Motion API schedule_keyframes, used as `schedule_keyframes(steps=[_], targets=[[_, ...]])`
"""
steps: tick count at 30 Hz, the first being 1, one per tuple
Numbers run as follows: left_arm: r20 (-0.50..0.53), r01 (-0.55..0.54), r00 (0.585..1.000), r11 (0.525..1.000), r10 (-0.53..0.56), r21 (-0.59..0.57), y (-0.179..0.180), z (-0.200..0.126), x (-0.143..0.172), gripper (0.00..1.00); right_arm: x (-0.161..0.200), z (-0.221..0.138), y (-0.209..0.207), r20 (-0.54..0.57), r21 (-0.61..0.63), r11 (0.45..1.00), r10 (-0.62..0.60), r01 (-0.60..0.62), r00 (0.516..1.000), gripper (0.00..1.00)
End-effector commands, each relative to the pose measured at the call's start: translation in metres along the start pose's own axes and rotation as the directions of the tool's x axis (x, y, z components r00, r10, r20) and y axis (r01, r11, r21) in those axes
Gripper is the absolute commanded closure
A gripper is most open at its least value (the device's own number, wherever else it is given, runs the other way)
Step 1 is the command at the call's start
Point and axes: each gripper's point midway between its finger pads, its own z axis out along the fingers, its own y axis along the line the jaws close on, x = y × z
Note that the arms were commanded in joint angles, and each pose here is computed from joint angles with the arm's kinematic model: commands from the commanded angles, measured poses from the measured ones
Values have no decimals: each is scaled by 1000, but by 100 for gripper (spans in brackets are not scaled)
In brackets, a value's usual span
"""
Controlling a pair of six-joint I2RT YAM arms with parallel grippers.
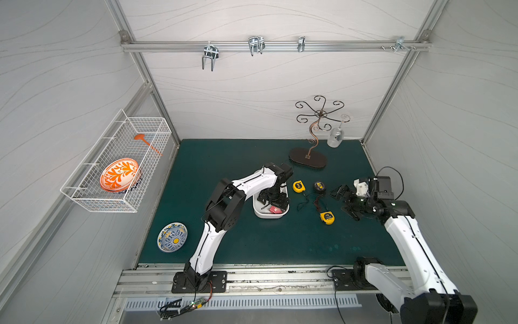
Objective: Take the tape measure out of the storage box
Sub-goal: Pick up the tape measure from the storage box.
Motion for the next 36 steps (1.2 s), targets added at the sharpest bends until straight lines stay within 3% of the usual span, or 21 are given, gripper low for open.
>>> schedule_keyframes(steps=[1,11,19,24,32,36], targets=[[-37,31,999,976,-40,-218,46,12,7,3,-6,-4,10,18,-25,1000,-15,16,1000,1],[8,87,996,960,-88,-266,73,-5,-5,5,-7,-5,13,23,-35,999,-16,17,1000,1],[31,36,999,990,-33,-135,37,-12,-6,4,-7,-4,13,20,-35,999,-14,15,1000,1],[1,21,1000,992,-21,-124,34,-5,-2,4,-8,-4,13,21,-37,999,-15,16,1000,1],[63,22,998,994,-16,-108,31,-28,-12,4,-6,-4,12,16,-36,999,-15,16,1000,1],[31,10,999,996,-7,-92,28,-21,-10,4,-6,-4,10,17,-35,999,-8,8,1000,1]])
